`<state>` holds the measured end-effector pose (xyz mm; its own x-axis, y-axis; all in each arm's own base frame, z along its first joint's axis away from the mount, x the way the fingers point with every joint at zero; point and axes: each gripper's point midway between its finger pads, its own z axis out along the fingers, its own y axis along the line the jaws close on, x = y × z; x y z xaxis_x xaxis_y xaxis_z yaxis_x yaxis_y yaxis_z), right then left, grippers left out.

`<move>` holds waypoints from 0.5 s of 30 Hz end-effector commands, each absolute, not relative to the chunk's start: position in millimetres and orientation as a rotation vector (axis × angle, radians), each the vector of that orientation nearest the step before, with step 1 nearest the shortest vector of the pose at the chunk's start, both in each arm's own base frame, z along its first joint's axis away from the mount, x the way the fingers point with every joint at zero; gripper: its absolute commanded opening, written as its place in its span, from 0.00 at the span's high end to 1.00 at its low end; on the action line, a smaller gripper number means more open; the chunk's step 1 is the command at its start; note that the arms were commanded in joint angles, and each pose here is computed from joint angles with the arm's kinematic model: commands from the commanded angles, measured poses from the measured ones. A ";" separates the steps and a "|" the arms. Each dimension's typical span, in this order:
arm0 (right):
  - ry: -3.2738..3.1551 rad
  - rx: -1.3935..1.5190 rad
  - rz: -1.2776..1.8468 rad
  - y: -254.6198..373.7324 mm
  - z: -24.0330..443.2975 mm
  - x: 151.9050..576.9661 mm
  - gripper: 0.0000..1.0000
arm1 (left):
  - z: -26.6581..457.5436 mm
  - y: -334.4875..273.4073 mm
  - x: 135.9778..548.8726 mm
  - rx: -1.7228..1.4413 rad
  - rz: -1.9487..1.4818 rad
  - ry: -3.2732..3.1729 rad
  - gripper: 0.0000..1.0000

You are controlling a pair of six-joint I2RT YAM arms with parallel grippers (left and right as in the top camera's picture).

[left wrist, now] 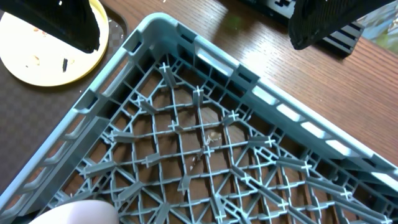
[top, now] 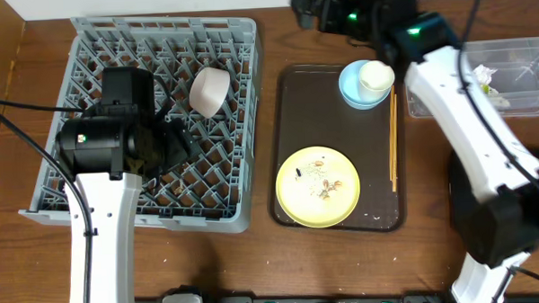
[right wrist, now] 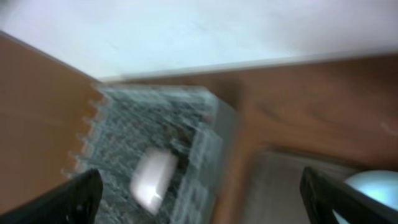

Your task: Sort waste into correct bins and load items into the dishwasher

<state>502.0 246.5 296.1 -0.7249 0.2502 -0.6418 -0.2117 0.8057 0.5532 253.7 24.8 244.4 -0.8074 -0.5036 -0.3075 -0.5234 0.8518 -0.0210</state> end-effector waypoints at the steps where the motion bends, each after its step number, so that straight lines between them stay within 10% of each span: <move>1: 2.379 -0.122 0.555 208.8 261.3 489.4 0.01 | 244.0 28.3 252.7 -0.767 0.117 2.730 0.02; 7: 2.637 -0.157 0.134 154.7 183.1 460.5 0.01 | 244.0 28.3 252.7 -0.767 0.117 2.730 0.02; 11: 2.630 -0.111 0.008 139.3 163.2 465.2 0.25 | 244.0 28.3 252.7 -0.767 0.117 2.730 0.02; 15: 2.621 -0.111 0.011 140.7 142.0 469.1 0.28 | 243.9 28.3 252.8 -0.767 0.117 2.730 0.02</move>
<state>467.8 149.7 164.1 -0.8598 -0.0562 -0.5075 -0.0936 0.9944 0.0486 253.5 24.7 244.4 -0.8076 -0.5036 -0.3067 -0.5233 0.8519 -0.0209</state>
